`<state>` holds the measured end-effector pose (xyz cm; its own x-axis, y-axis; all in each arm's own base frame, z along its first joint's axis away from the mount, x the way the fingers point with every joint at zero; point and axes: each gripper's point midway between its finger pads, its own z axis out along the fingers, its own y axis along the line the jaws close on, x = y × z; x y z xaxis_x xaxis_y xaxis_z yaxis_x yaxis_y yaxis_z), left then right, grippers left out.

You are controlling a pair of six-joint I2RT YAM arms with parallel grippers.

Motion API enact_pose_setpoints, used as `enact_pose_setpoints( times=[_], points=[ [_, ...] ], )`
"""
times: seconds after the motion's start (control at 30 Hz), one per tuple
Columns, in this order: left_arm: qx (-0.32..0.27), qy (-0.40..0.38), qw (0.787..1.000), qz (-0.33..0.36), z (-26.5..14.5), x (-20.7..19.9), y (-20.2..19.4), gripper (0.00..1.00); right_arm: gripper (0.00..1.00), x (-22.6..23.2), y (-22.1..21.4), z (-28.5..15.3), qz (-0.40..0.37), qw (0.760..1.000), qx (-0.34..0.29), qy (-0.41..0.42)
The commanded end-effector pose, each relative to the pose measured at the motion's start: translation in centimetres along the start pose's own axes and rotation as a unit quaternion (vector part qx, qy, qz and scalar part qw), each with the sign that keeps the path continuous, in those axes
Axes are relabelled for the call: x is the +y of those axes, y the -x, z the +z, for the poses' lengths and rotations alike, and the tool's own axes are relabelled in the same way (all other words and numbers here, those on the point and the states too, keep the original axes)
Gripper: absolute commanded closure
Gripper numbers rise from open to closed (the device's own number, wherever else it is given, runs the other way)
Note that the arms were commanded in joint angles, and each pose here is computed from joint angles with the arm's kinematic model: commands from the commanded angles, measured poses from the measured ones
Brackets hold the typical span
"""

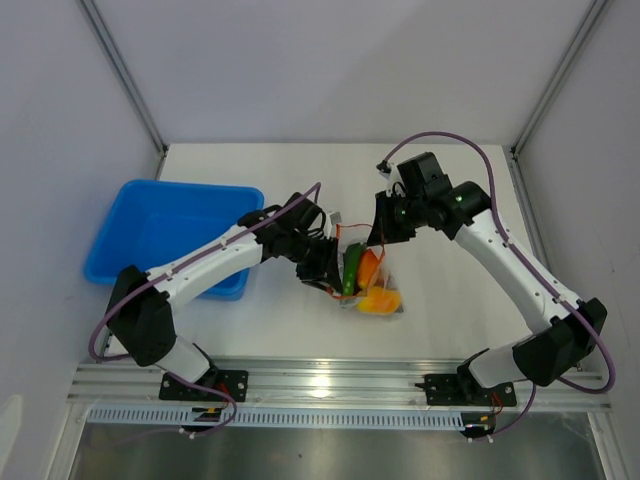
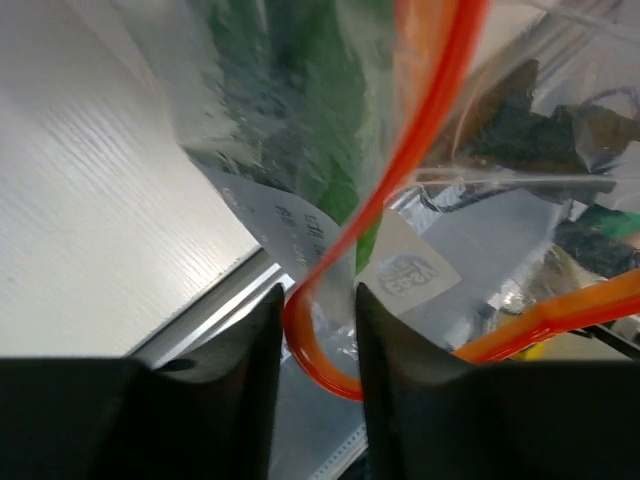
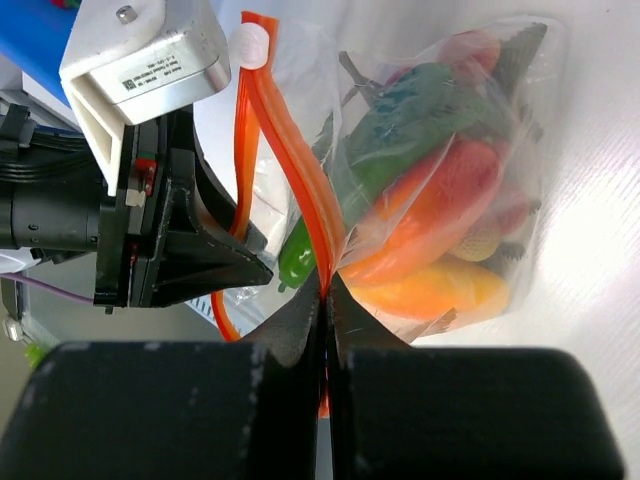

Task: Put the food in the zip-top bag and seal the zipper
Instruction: Adjust the zipper food storage bag at the center of the board.

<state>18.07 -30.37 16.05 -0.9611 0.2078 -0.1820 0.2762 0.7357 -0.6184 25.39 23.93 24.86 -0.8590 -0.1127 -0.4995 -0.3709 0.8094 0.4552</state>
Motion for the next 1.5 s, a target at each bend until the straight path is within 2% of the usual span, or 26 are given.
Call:
enact_pose_setpoints(
  times=[0.0, 0.03, 0.07, 0.13, 0.4, 0.47, 0.67, 0.77, 0.87, 0.93, 1.0, 1.1, 1.13, 1.17, 1.2, 1.27, 1.3, 1.37, 1.47],
  points=[
    [-0.008, -0.067, 0.998, 0.012, -0.1, -2.6, 0.7, 0.68, 1.0, 1.1, 1.1, -1.4, -0.006, 0.999, -0.034, 0.024],
    [-0.007, -0.065, 0.998, 0.011, 0.0, -2.6, 0.7, 0.82, 1.0, 1.0, 0.9, -1.3, -0.006, 0.999, -0.033, 0.022],
    [-0.01, -0.064, 0.998, 0.012, 0.0, -2.6, 0.7, 0.9, 1.0, 1.0, 1.0, -1.5, -0.006, 0.999, -0.037, 0.024],
    [-0.015, -0.063, 0.998, 0.014, -0.3, -2.7, 0.7, 0.99, 1.0, 0.8, 0.9, -1.4, -0.002, 0.999, -0.035, 0.023],
    [-0.053, -0.034, 0.997, 0.04, -3.0, -3.3, 1.7, 0.99, 1.0, -0.4, 0.4, -0.7, 0.002, 1.0, -0.021, 0.003],
    [-0.072, -0.041, 0.995, 0.055, -4.3, -4.5, 2.4, 0.99, 1.0, -0.4, 0.6, -0.8, 0.001, 1.0, -0.023, 0.002],
    [-0.142, -0.078, 0.98, 0.114, -8.6, -8.7, 4.4, 0.99, 1.0, 0.5, 2.3, -2.0, -0.014, 0.998, -0.059, 0.01],
    [-0.163, -0.086, 0.974, 0.13, -9.7, -9.5, 4.8, 1.0, 1.0, 0.8, 3.0, -2.5, -0.016, 0.996, -0.081, 0.016],
    [-0.155, -0.081, 0.975, 0.136, -8.9, -8.9, 4.8, 0.99, 1.0, -0.2, 2.1, -0.9, 0.005, 0.998, -0.06, 0.01],
    [-0.108, -0.067, 0.984, 0.122, -6.7, -7.4, 4.2, 0.99, 1.0, -0.9, 1.2, 0.2, 0.02, 0.999, -0.032, 0.008],
    [-0.089, -0.057, 0.987, 0.12, -5.9, -6.8, 4.1, 0.99, 1.0, -1.1, 1.0, 0.9, 0.026, 1.0, -0.016, 0.006],
    [-0.117, -0.043, 0.983, 0.138, -6.6, -6.8, 5.1, 0.99, 1.0, -0.9, 2.1, 0.3, 0.018, 0.999, -0.036, 0.007],
    [-0.124, -0.035, 0.98, 0.148, -7.0, -6.6, 5.3, 0.98, 1.0, -1.0, 2.3, 0.2, 0.019, 0.999, -0.038, 0.004],
    [-0.144, -0.018, 0.978, 0.151, -7.6, -6.2, 6.0, 0.9, 1.0, -1.4, 2.7, 0.0, 0.024, 0.999, -0.041, -0.001],
    [-0.158, -0.007, 0.975, 0.155, -8.1, -5.9, 6.4, 0.65, 1.0, -1.7, 2.6, 0.1, 0.029, 0.999, -0.036, -0.004],
    [-0.197, 0.03, 0.968, 0.155, -9.8, -4.7, 7.5, 0.45, 1.0, -2.5, 2.7, 0.3, 0.041, 0.998, -0.036, -0.011],
    [-0.209, 0.046, 0.965, 0.15, -10.4, -3.9, 7.8, 0.31, 1.0, -2.8, 2.7, 0.5, 0.044, 0.998, -0.035, -0.013],
    [-0.233, 0.079, 0.961, 0.126, -11.9, -1.9, 8.2, 0.22, 1.0, -3.1, 2.9, 0.7, 0.05, 0.998, -0.034, -0.016],
    [-0.259, 0.141, 0.953, 0.064, -14.1, 2.3, 8.5, 0.19, 1.0, -3.6, 2.9, 1.8, 0.055, 0.998, -0.016, -0.024]
  ],
)
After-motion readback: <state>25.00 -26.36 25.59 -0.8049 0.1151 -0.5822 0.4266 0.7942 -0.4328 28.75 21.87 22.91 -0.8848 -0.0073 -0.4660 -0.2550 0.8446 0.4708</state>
